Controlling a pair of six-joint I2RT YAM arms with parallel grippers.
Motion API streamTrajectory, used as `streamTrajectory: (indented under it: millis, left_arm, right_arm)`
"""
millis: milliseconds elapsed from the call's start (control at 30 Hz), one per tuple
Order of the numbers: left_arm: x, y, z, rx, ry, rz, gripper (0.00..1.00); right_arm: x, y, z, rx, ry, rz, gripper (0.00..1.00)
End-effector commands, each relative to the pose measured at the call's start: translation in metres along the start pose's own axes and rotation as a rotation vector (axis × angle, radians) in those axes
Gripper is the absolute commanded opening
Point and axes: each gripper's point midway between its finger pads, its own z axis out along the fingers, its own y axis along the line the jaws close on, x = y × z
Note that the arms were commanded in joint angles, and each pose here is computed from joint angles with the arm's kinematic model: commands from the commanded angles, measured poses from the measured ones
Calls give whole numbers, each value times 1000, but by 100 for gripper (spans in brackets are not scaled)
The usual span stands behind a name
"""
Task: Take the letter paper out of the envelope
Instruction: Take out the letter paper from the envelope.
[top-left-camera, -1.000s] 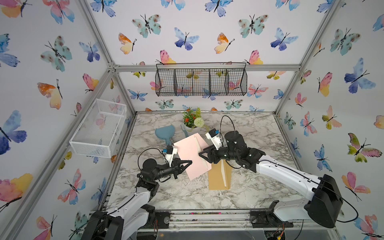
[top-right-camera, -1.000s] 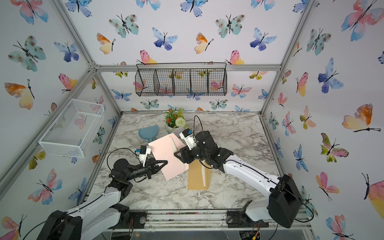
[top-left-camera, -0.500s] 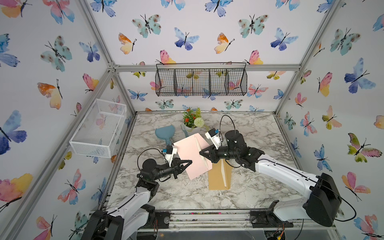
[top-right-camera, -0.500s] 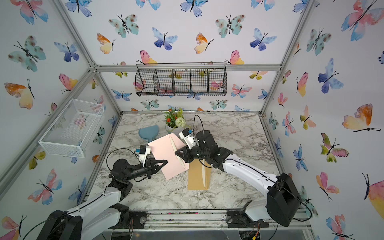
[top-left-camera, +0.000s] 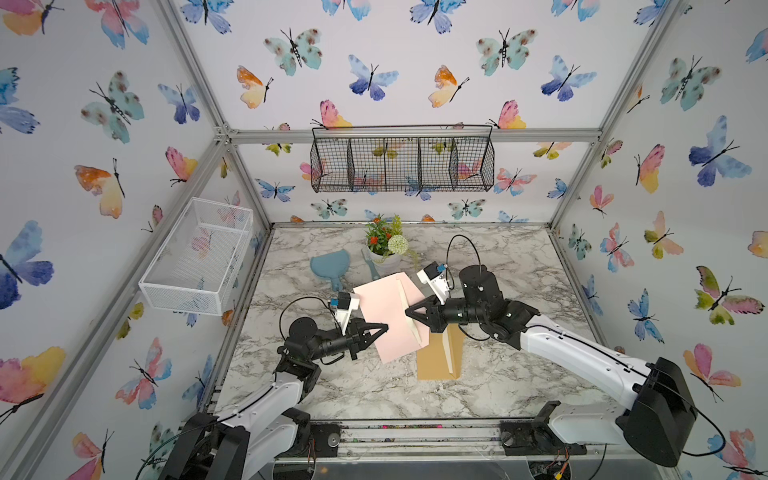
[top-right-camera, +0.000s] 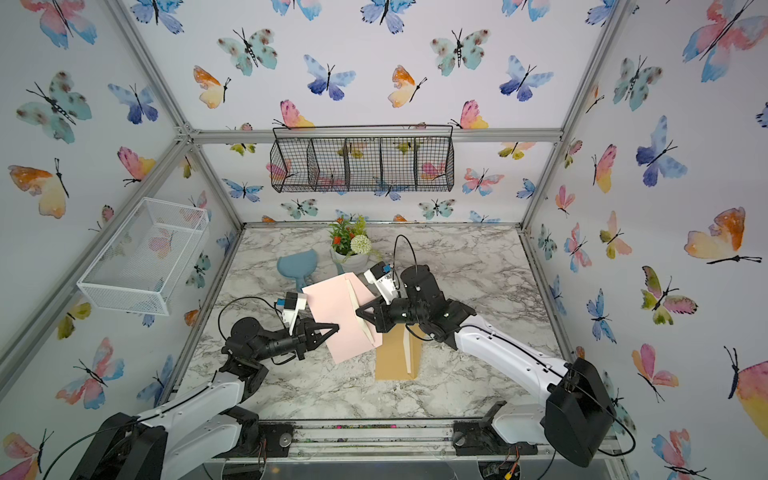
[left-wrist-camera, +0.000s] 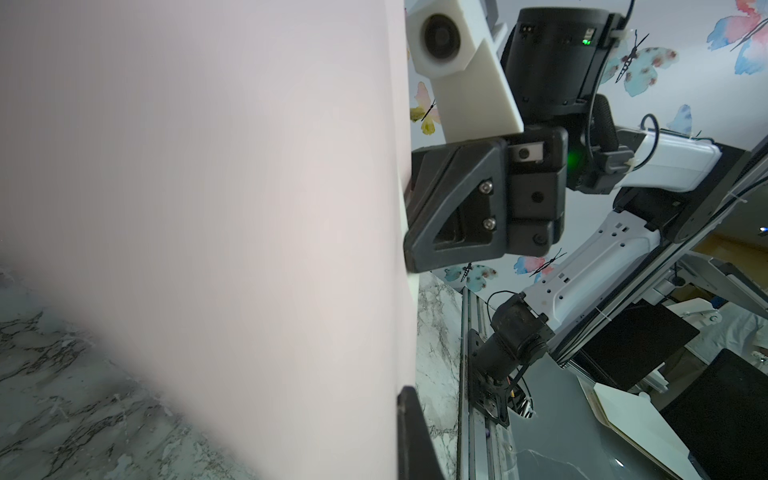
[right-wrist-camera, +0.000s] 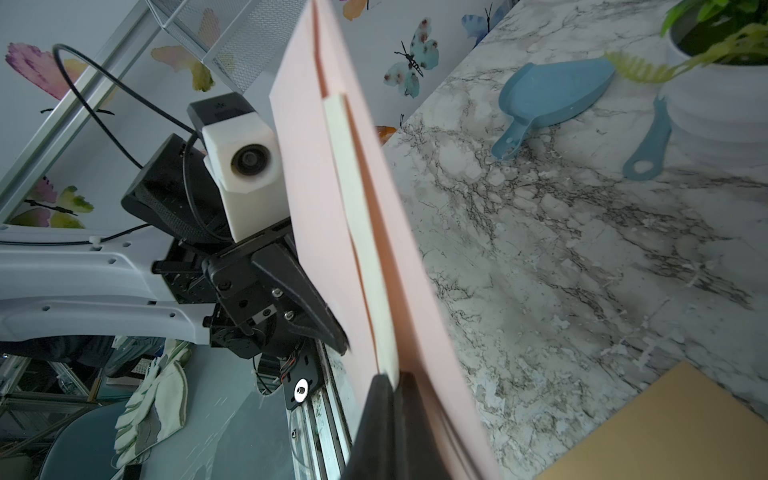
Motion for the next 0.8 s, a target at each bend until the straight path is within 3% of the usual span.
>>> streamTrajectory:
  millis: [0,767]
  left_arm:
    - [-4,3,-3,-16,-15,1,2]
    - [-6,3,-4,-22,-23,-5,6]
  right_arm:
    - [-7,-26,-20,117,-37,8,2]
    - [13,-55,-29,172,0,50,2]
